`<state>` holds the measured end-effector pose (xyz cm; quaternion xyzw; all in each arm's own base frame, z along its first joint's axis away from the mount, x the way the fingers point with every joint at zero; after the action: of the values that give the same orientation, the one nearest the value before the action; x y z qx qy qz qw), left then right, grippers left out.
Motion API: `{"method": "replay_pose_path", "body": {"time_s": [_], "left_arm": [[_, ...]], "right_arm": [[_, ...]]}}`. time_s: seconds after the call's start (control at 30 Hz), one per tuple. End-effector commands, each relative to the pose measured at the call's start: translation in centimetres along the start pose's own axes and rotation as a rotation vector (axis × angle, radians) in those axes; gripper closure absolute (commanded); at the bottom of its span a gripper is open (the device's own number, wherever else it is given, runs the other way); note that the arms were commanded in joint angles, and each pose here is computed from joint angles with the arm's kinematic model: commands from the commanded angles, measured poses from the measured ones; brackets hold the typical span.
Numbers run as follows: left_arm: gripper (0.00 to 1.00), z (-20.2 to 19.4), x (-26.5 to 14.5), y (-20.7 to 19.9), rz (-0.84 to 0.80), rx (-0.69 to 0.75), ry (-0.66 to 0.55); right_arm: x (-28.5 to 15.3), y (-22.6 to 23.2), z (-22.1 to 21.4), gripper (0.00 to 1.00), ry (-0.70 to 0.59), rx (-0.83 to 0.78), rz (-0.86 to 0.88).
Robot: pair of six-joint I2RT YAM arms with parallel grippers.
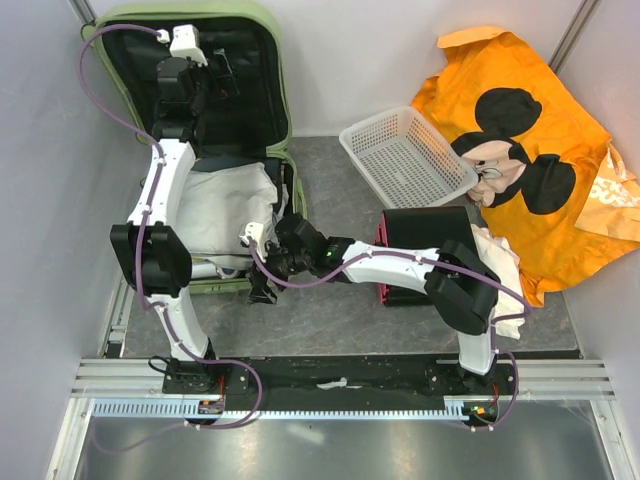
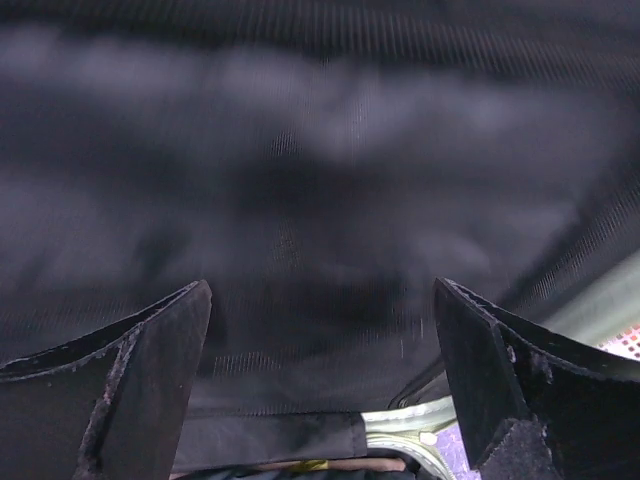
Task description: Open, take out, and arrange the luggage
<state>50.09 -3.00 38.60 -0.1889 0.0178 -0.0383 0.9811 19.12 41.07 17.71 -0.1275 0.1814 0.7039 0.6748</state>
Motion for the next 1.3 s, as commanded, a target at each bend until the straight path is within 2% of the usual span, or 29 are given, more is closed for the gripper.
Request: {"method": "replay_pose_path", "body": {"time_s": [0.0, 0.2, 0.37, 0.5, 0.67, 0.87, 0.93, 1.1, 1.17, 1.27], "left_arm": [[0.01, 2.7, -0.6, -1.4, -0.025, 0.059, -0.088], [0.01, 3.8, -2.1, -2.7, -0.048, 0.094, -0.093], [0.01, 5.6, -5.1, -4.2, -0.075, 0.105, -0.137], [0.01, 6.4, -7.7, -5.4, -0.106, 0.103, -0.176], [0.01, 5.0, -10.1, -6.4, -0.130, 0.102, -0.138], [0.01, 1.4, -13.1, -5.2, -0.090, 0.036, 0.025], [0.01, -1.1, -14.3, -4.4, -0.085, 0.023, 0.113], [0.01, -8.3, -16.2, -1.9, -0.068, -0.022, 0.347], [0.01, -9.1, -16.6, -1.7, -0.045, -0.048, 0.424], [0.01, -6.5, -16.9, -3.6, -0.148, -0.071, 0.434]], "right_arm": [[-2.5, 4.2, 3.9, 0.18, -0.073, 0.002, 0.155], [-4.1, 4.5, 5.7, 0.13, -0.105, -0.008, 0.112], [-6.2, 4.6, 8.0, 0.12, -0.165, -0.007, 0.014], [-8.7, 2.0, 9.5, 0.11, -0.221, 0.122, -0.081], [-9.8, -2.4, 9.7, 0.08, -0.248, 0.275, -0.230], [-10.7, -7.5, 8.2, 0.14, -0.266, 0.492, -0.392], [-10.8, -8.7, 7.9, 0.17, -0.264, 0.510, -0.477], [-8.8, -10.1, 6.5, 0.21, -0.227, 0.593, -0.503], [-8.3, -10.7, 6.1, 0.22, -0.225, 0.625, -0.526], [-7.5, -11.3, 5.6, 0.24, -0.224, 0.644, -0.553]]}}
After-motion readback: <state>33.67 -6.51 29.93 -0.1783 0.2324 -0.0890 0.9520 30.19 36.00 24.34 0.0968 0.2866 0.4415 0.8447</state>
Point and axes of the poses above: each gripper's point midway between its finger pads, its own x axis out along the fingers, its own y axis along the line the jaws close on, z = x × y, the point moved 10 cm from there along -x, back along the fingers, and after that the axes turned 13 degrees about -x, right-handed, at the moved point
